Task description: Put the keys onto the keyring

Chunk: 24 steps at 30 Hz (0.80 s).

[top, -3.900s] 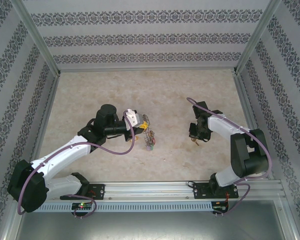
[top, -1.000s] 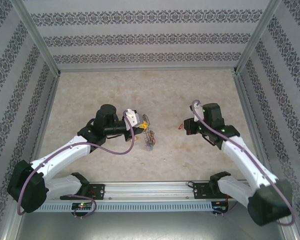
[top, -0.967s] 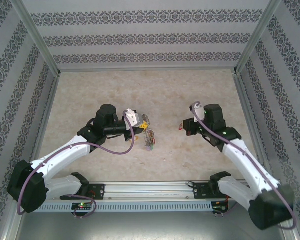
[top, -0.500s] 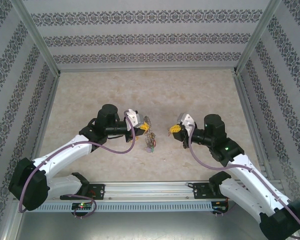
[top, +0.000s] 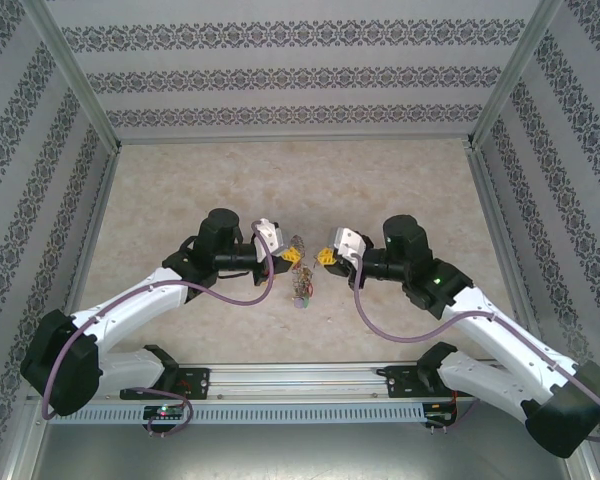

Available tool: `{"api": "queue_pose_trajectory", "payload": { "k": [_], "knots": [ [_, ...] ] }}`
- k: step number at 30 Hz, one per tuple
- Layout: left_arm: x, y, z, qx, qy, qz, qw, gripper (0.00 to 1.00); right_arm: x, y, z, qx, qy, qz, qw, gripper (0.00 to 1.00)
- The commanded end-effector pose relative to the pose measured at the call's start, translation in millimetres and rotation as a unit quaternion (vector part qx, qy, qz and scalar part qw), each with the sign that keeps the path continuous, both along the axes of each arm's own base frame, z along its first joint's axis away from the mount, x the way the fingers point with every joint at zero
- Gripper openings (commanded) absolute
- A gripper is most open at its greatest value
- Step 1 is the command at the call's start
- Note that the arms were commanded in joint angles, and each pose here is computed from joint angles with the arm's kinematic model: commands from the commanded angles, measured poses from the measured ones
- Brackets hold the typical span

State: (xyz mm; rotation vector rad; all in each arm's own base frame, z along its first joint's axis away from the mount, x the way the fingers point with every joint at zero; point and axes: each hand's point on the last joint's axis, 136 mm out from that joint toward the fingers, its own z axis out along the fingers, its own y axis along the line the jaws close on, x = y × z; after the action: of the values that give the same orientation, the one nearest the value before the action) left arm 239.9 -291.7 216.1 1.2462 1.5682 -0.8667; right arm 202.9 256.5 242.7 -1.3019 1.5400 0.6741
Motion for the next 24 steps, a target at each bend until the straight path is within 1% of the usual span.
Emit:
{"api": "queue_pose_trajectory", "payload": {
  "k": [1,13,20,24],
  "knots": [
    [0,-11,31,-0.041,-0.035,-0.014,0.998,0.0,-7,13,17,0.015,-0.022,0.039,0.999,0.0],
    [-2,-12,31,-0.039,-0.037,-0.017,0.998,0.0,6,28,19,0.017,-0.035,0.025,0.999,0.0],
    [-3,-11,32,-0.037,-0.039,-0.016,0.998,0.0,18,29,18,0.007,-0.055,-0.012,0.998,0.0],
    [-3,-11,32,-0.038,-0.04,-0.017,0.998,0.0,23,30,11,-0.007,-0.055,-0.028,0.998,0.0]
  ]
}}
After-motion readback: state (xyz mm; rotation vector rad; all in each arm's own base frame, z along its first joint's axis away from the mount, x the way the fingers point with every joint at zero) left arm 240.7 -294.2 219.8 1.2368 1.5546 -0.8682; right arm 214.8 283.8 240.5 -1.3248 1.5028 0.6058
